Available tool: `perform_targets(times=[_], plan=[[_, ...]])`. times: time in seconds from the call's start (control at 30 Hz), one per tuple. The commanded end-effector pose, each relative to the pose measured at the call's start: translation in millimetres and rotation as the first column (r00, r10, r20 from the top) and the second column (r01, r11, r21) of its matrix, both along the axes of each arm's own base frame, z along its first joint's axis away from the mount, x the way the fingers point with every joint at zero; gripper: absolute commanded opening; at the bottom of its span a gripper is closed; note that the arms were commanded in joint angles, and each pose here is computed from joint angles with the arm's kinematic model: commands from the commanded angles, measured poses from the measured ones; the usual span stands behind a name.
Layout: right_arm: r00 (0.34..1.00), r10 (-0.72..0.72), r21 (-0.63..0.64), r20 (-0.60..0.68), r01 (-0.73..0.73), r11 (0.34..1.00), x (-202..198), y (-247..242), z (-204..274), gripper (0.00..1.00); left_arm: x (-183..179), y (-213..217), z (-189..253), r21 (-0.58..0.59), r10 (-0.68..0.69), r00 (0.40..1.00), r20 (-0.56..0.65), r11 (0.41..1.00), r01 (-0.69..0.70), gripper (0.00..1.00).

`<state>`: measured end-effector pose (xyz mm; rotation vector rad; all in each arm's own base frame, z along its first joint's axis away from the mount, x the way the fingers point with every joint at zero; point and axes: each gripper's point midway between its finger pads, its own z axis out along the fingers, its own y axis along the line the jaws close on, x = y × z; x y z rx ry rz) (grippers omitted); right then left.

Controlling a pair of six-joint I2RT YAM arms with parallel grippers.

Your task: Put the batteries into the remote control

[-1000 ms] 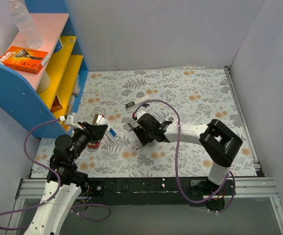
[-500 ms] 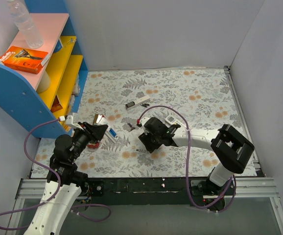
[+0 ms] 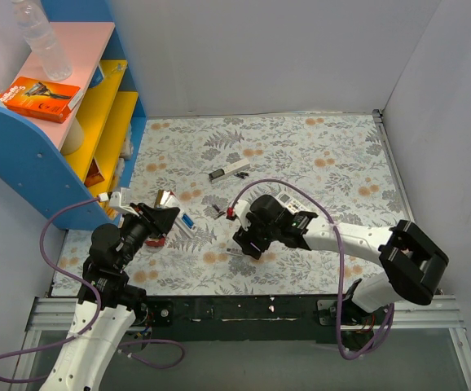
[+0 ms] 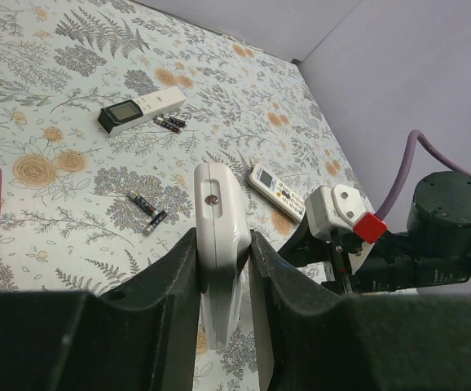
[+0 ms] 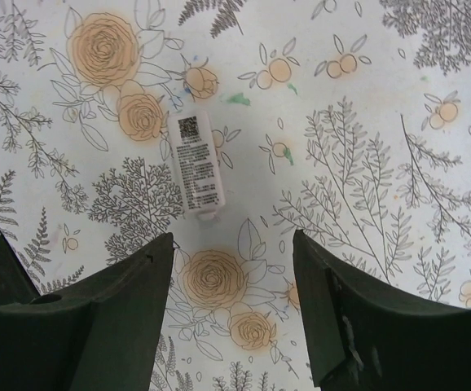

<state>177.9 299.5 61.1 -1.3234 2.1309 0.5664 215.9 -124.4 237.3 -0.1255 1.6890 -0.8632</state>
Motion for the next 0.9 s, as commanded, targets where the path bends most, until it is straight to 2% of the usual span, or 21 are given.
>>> perform_targets(times=[0.0, 0.53, 0.87], plan=[[0.991, 0.131, 0.055, 0.032, -0.133, 0.99, -3.5, 17.4, 2.6, 0.67, -0.5, -1.3, 5.8, -0.001, -0.009, 1.0, 0.027, 1.0, 0.009, 0.0], [0.98, 0.2, 0.003, -0.007, -0.2, 0.98, -8.5, 27.4, -26.0, 0.6, 0.6, -2.2, 4.9, -0.002, -0.012, 1.0, 0.025, 1.0, 0.012, 0.0], [0.979, 0.204, -0.088, 0.004, -0.203, 0.975, -8.0, 24.8, -47.4, 0.57, 0.8, -3.9, 3.6, -0.004, -0.021, 1.0, 0.019, 1.0, 0.021, 0.0]])
